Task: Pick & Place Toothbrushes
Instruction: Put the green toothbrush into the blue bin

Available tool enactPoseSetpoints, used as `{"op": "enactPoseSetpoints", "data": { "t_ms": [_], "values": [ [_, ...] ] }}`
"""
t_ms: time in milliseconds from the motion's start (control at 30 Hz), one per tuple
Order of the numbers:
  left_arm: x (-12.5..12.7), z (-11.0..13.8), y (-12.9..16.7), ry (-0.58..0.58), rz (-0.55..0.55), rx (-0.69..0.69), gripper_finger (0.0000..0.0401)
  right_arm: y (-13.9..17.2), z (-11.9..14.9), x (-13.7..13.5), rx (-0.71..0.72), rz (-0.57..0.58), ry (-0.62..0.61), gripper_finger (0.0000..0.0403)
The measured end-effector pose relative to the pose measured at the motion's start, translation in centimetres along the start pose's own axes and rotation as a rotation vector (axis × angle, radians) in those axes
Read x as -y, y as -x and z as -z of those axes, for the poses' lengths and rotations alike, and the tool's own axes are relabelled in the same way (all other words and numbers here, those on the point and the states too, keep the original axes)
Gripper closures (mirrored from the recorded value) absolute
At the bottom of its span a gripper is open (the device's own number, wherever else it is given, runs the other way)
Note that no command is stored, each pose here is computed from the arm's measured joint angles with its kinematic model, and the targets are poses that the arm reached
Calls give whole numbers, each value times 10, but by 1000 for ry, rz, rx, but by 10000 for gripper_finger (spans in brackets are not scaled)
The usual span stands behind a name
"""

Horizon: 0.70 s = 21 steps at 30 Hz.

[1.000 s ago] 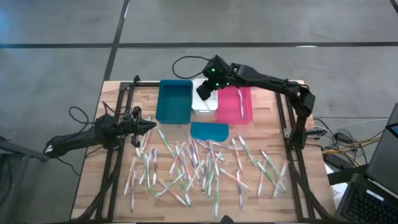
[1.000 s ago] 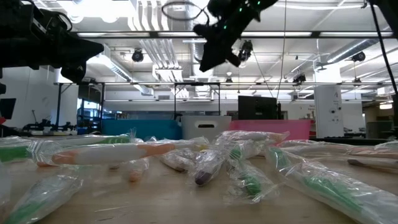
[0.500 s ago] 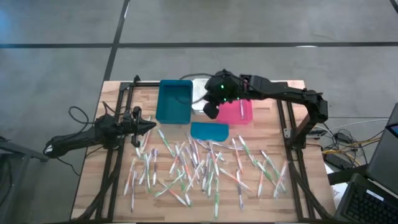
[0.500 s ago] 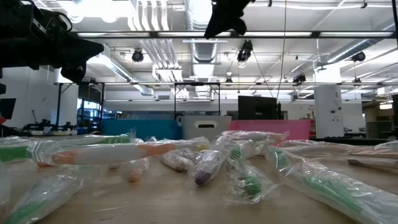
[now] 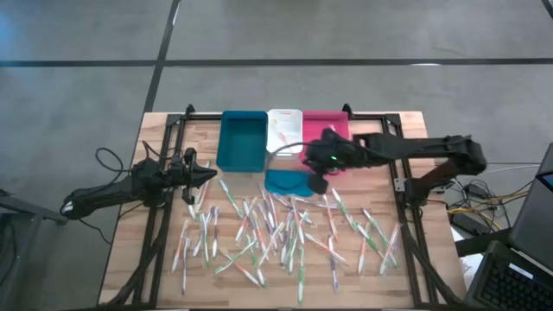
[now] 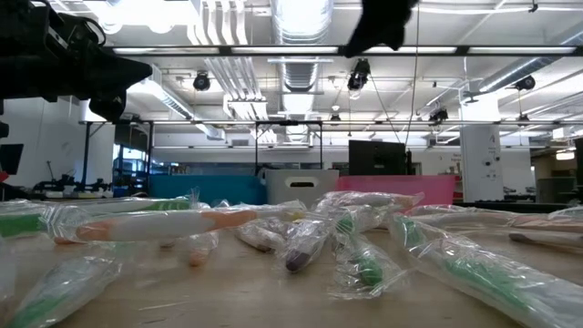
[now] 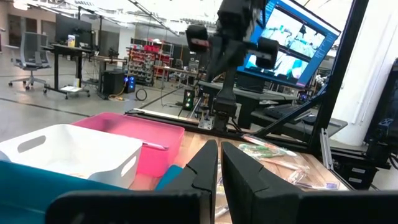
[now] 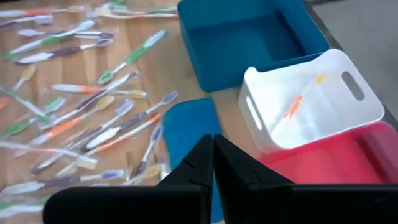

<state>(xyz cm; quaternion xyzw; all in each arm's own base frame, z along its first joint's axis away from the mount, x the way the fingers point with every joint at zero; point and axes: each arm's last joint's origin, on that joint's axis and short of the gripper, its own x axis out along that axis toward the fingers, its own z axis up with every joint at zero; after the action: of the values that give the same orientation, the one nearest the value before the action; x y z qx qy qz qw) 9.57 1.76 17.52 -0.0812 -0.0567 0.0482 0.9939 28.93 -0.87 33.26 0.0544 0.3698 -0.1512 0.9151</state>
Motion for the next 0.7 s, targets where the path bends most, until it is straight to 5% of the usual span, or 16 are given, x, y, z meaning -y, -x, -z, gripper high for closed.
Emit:
{"op": "enactPoseSetpoints", "data": {
  "t_ms": [467, 700],
  "values": [
    [0, 0, 0, -3, -1, -3, 375, 49, 121, 30, 311, -149, -7, 394],
    [-2, 9, 0, -94, -16, -93, 375, 61, 166, 43, 433, -197, -1, 394]
  ]
}}
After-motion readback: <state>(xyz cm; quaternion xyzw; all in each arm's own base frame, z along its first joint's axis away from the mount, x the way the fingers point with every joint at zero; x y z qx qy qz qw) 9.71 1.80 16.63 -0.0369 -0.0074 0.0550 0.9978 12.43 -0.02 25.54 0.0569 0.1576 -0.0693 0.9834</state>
